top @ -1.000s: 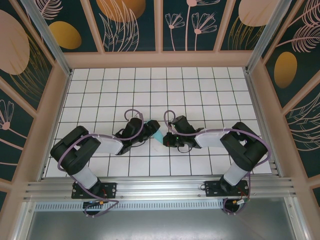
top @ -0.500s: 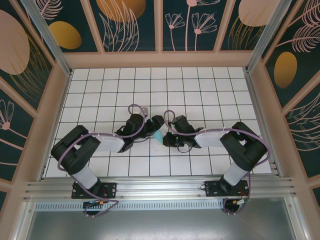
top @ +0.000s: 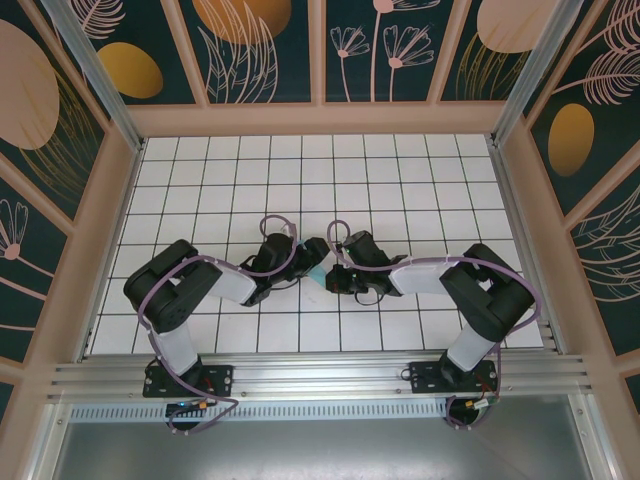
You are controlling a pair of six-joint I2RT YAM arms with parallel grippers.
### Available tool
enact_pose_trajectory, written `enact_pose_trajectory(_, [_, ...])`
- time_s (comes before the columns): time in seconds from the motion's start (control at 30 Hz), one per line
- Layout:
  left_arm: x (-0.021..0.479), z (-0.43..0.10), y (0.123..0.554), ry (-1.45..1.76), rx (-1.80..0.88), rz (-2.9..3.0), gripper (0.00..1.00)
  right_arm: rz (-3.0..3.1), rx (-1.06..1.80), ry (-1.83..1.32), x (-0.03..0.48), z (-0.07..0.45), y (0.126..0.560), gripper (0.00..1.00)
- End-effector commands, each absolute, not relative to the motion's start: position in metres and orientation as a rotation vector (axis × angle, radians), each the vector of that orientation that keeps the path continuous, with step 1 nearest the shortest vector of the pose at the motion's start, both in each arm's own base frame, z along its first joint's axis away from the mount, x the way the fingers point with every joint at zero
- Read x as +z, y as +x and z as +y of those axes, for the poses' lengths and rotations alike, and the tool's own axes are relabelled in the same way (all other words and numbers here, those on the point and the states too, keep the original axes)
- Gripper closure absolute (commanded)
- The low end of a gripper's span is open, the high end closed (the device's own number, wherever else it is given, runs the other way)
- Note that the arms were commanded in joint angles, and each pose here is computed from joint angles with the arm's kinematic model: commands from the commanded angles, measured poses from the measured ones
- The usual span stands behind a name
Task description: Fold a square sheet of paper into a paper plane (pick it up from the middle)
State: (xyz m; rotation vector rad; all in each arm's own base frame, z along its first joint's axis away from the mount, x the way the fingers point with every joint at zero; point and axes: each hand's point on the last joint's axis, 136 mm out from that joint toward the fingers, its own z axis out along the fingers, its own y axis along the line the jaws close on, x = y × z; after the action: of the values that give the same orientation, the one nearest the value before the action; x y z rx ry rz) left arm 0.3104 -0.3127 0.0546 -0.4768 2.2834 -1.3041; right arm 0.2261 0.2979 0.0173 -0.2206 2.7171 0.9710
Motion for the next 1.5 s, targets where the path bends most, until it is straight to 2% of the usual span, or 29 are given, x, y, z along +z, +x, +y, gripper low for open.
enact_pose_trajectory(0.0, [0.085, -0.317, 0.317, -0.365, -1.330, 2.210, 0.32, 2.846, 0.856, -0.197, -0.014, 0.279, 0.208, 1.00])
enact_pose_trajectory(0.13, [0.110, -0.312, 0.316, -0.328, -1.312, 2.174, 0.29, 2.844, 0.866, -0.187, -0.013, 0.281, 0.209, 1.00])
enact_pose_trajectory(0.3, [0.117, -0.300, 0.307, -0.344, -1.299, 2.160, 0.31, 2.849, 0.863, -0.175, -0.014, 0.280, 0.208, 1.00])
enact_pose_trajectory(0.7, [0.083, -0.310, 0.305, -0.375, -1.356, 2.213, 0.38, 2.842, 0.885, -0.158, -0.013, 0.281, 0.208, 1.00])
enact_pose_trajectory(0.93, [0.040, -0.306, 0.310, -0.443, -1.250, 2.306, 0.40, 2.823, 0.927, -0.171, -0.008, 0.283, 0.206, 1.00])
enact_pose_trajectory(1.23, [0.015, -0.294, 0.298, -0.482, -1.172, 2.397, 0.42, 2.730, 1.030, -0.177, 0.029, 0.286, 0.213, 0.86])
enact_pose_trajectory(1.37, [0.012, -0.297, 0.297, -0.457, -1.163, 2.419, 0.42, 2.726, 1.062, -0.157, 0.032, 0.283, 0.214, 0.87])
enact_pose_trajectory(1.47, [0.011, -0.297, 0.297, -0.458, -1.163, 2.421, 0.42, 2.766, 1.045, -0.131, 0.021, 0.275, 0.211, 0.92])
